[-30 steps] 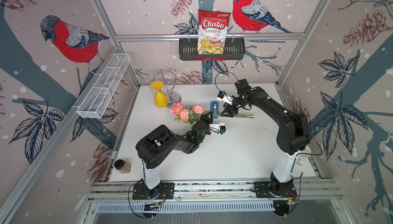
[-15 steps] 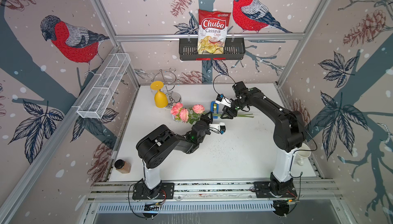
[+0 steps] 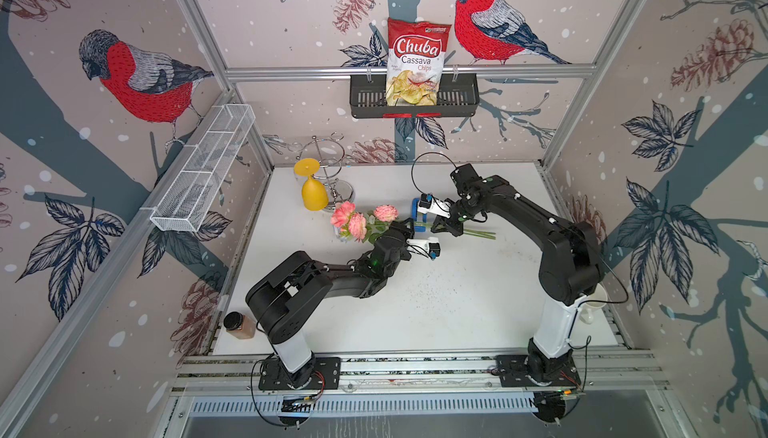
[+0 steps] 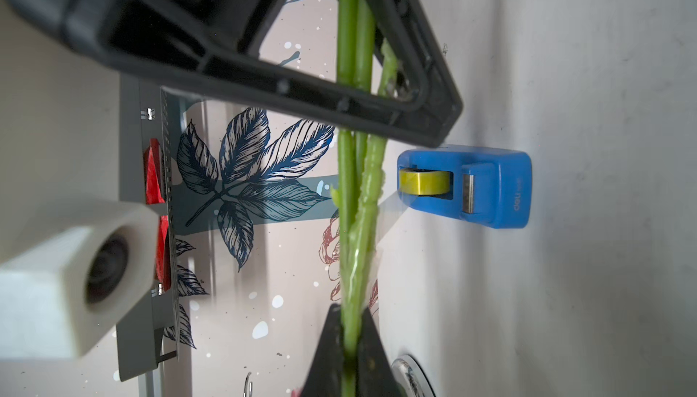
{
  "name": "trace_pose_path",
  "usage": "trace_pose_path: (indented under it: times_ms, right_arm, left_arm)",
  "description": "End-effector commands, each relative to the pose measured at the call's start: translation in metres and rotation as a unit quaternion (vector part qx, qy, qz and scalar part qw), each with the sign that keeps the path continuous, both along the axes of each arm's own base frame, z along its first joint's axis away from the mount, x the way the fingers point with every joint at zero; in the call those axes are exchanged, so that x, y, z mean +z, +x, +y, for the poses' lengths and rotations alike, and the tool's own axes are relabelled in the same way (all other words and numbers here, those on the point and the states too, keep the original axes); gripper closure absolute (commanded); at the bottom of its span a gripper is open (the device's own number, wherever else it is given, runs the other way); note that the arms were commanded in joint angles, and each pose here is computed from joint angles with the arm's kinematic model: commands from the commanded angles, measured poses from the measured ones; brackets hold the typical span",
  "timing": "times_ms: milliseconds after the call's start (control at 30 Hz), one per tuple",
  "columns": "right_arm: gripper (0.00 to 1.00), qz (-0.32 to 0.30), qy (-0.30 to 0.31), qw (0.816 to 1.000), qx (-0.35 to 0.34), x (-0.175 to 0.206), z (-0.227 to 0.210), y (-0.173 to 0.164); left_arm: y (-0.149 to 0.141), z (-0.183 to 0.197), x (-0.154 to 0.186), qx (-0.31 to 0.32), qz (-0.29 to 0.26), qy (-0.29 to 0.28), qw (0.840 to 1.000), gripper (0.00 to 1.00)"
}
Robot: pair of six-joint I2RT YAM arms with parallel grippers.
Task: Wrap bouquets with tape
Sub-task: Wrap the tape around the bouquet.
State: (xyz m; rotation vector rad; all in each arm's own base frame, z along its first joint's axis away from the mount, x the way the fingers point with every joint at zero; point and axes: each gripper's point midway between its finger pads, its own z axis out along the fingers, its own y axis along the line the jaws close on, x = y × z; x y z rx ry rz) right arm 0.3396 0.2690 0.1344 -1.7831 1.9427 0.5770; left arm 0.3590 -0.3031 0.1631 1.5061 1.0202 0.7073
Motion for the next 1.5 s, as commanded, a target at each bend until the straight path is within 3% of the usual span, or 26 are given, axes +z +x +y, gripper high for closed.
trace_pose_path:
  times_ms: [0, 33, 133, 333, 467, 733, 867, 1100, 1267, 1467]
  right_arm:
    - [1.00, -0.101, -0.001, 0.995, -0.009, 0.011, 0.002, 0.030]
    - [1.00, -0.114, -0.003, 0.993, -0.009, 0.011, 0.002, 0.031]
    - [1.00, -0.167, -0.016, 0.986, -0.006, 0.011, 0.004, 0.034]
    - [1.00, -0.278, 0.001, 0.961, 0.005, 0.023, 0.011, 0.030]
    - [1.00, -0.328, -0.014, 0.945, 0.005, 0.023, 0.010, 0.026]
    - [1.00, -0.454, -0.037, 0.890, 0.028, 0.022, -0.002, 0.014]
    - [1.00, -0.518, -0.054, 0.853, 0.041, 0.026, -0.005, 0.010]
    - [1.00, -0.578, -0.049, 0.813, 0.054, 0.036, -0.006, 0.002]
    - [1.00, -0.608, -0.033, 0.791, 0.063, 0.042, -0.006, -0.004]
    - [1.00, -0.622, -0.013, 0.780, 0.070, 0.045, -0.004, -0.012]
  left_arm:
    - [-0.022, -0.008, 0.014, -0.046, 0.035, -0.056, 0.997, 0.69]
    - [-0.030, -0.007, 0.016, -0.057, 0.051, -0.063, 0.995, 0.62]
    - [-0.062, 0.000, 0.017, -0.106, 0.095, -0.050, 0.989, 0.56]
    - [-0.111, 0.018, 0.063, -0.157, 0.168, -0.076, 0.970, 0.55]
    - [-0.122, 0.028, 0.087, -0.156, 0.216, -0.103, 0.958, 0.55]
    - [-0.102, 0.052, 0.113, -0.132, 0.280, -0.149, 0.939, 0.55]
    - [-0.098, 0.040, 0.105, -0.133, 0.350, -0.138, 0.917, 0.54]
    - [-0.085, 0.023, 0.074, -0.120, 0.439, -0.097, 0.885, 0.55]
    - [-0.069, 0.011, 0.060, -0.116, 0.475, -0.078, 0.869, 0.53]
    - [-0.054, 0.000, 0.035, -0.088, 0.551, -0.036, 0.829, 0.58]
